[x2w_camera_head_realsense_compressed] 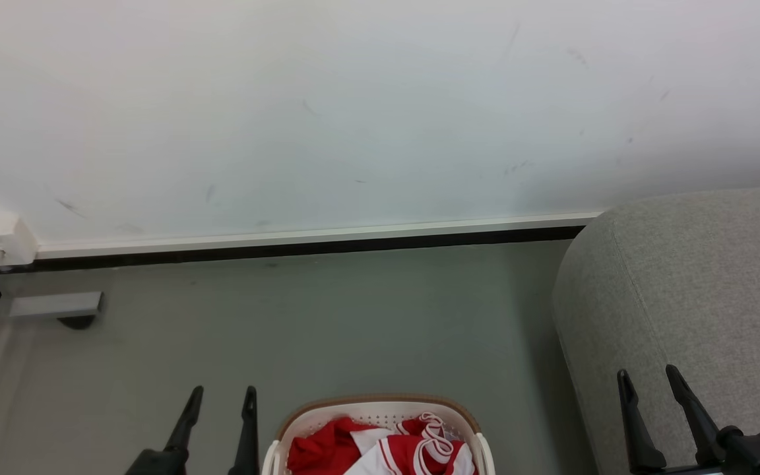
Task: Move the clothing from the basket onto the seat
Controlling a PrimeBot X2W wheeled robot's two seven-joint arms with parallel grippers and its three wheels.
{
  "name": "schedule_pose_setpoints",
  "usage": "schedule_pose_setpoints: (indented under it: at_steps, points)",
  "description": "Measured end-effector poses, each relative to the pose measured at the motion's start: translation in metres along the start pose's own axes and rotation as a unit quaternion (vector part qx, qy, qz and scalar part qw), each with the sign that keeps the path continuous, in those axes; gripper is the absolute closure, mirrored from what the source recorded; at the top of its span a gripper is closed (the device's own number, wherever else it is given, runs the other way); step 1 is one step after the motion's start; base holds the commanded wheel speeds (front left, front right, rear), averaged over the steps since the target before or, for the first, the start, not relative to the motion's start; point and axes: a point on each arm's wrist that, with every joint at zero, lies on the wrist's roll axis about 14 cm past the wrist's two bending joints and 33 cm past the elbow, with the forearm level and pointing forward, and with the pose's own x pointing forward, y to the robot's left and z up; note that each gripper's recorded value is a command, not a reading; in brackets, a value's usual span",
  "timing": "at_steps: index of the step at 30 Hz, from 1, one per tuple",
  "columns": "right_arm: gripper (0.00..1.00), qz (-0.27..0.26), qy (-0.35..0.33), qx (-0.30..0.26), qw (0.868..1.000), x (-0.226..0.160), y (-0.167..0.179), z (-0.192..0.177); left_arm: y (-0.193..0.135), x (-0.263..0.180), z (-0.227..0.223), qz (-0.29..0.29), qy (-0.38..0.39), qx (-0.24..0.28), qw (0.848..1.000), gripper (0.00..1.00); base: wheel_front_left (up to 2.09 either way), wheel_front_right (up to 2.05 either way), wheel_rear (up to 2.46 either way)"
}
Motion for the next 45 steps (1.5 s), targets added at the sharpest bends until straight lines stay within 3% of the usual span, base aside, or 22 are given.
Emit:
schedule_pose_setpoints:
  at_steps: [16, 25, 34, 45]
  points:
    - [0.00, -0.006, 0.008, 0.003, 1.000, -0.001, -0.005, -0.005, -0.004, 0.004, -0.006, -0.003, 0.009, -0.018, 1.000, 0.00, 0.00, 0.00, 0.00]
    - [0.00, -0.019, 0.001, -0.003, 1.000, 0.016, -0.018, -0.002, -0.054, 0.030, -0.035, -0.095, 0.052, -0.033, 0.994, 0.00, 0.00, 0.00, 0.00]
    - [0.00, -0.029, -0.001, -0.011, 1.000, 0.045, -0.033, -0.006, -0.124, 0.041, -0.127, -0.234, 0.188, 0.006, 0.954, 0.00, 0.00, 0.00, 0.00]
    - [0.00, -0.036, 0.017, -0.023, 0.999, 0.083, -0.051, -0.034, -0.150, 0.055, -0.238, -0.285, 0.344, 0.053, 0.893, 0.00, 0.00, 0.00, 0.00]
